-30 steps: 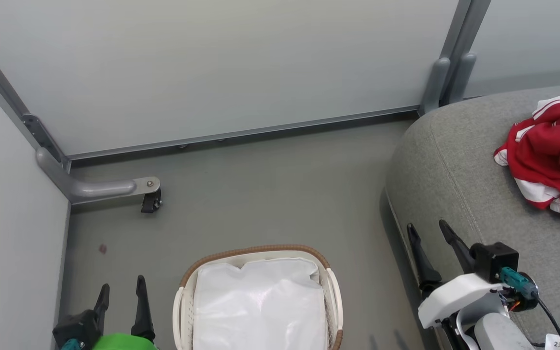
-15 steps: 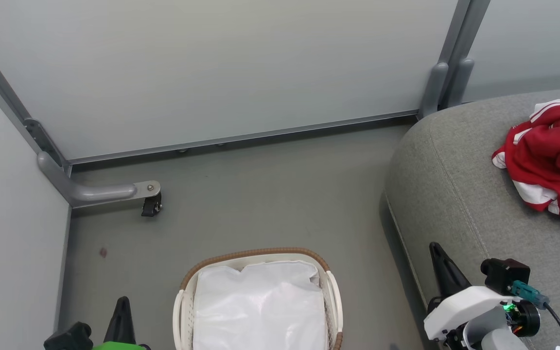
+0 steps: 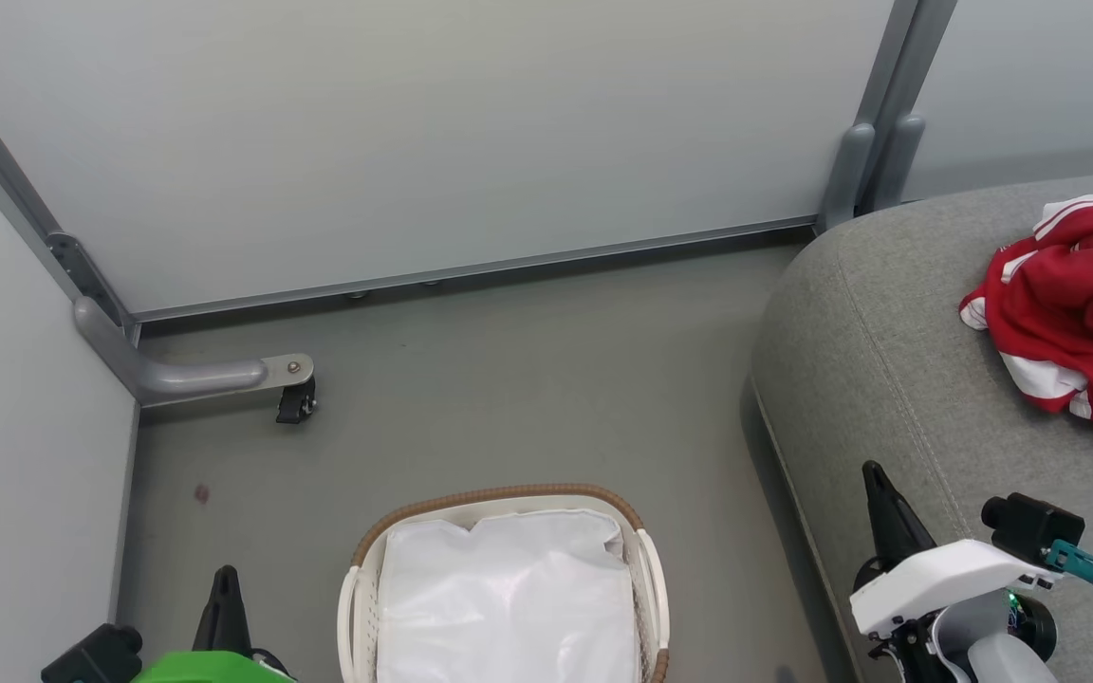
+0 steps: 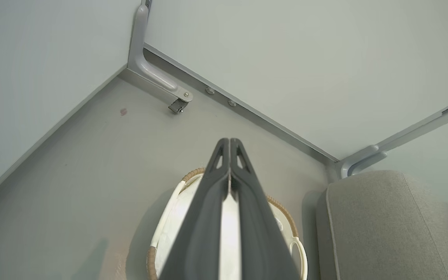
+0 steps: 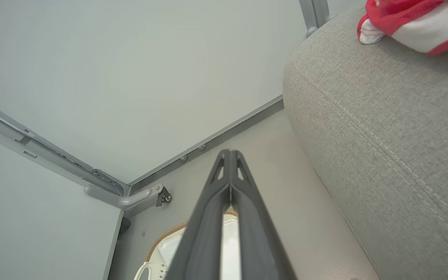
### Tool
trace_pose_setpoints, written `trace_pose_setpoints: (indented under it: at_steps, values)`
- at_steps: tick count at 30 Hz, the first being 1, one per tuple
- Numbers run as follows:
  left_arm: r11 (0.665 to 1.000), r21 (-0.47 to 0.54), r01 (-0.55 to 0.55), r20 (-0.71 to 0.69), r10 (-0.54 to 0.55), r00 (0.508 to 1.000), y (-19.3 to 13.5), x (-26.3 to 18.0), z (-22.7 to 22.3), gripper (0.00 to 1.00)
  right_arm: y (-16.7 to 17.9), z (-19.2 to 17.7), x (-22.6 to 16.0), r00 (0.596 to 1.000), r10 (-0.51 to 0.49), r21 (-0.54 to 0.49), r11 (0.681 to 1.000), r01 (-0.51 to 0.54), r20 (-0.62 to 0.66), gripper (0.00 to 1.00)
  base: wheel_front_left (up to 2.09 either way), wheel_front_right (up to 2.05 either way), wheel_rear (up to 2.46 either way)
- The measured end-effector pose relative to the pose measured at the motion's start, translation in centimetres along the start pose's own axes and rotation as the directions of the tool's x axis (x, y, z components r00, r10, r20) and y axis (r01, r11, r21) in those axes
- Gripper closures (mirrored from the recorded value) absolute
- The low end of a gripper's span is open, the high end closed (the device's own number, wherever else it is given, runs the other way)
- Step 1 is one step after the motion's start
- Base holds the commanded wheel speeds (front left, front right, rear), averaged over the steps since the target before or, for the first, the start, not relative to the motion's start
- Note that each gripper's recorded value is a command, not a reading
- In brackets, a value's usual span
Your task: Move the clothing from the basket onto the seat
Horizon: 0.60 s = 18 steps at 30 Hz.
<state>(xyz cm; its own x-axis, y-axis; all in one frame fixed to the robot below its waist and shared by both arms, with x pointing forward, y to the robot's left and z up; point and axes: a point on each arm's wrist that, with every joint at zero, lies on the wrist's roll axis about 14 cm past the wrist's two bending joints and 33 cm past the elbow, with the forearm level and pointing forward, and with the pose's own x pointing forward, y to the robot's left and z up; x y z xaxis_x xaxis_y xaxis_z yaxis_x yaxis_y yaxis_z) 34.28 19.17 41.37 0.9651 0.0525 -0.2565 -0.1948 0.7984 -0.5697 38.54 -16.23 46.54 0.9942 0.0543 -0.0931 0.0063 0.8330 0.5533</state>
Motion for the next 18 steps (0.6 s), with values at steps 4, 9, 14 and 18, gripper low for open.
trace_pose_setpoints:
  at_steps: [4,9,14,18]
  values:
    - [0.998,-0.056,0.001,0.005,0.0,1.0,-0.2,0.2,0.4,1.0,-0.2,0.3,0.0,1.0,-0.01,0.06,0.998,0.01,0.004,1.0,0.0,0.0,0.0]
    - [0.992,-0.122,0.009,0.014,-0.008,1.0,-0.5,0.5,0.9,1.0,-0.4,0.6,0.0,1.0,-0.021,0.129,0.991,0.019,0.009,1.0,0.0,0.0,0.0]
    - [0.982,-0.191,0.015,0.019,-0.012,1.0,-0.7,0.6,1.3,1.0,-0.6,0.9,0.0,0.999,-0.03,0.199,0.98,0.027,0.012,1.0,0.0,0.0,0.0]
    - [0.972,-0.236,0.021,0.026,-0.016,1.0,-0.9,0.8,1.8,1.0,-0.7,1.1,0.0,0.999,-0.034,0.249,0.968,0.03,0.013,1.0,0.0,0.0,0.0]
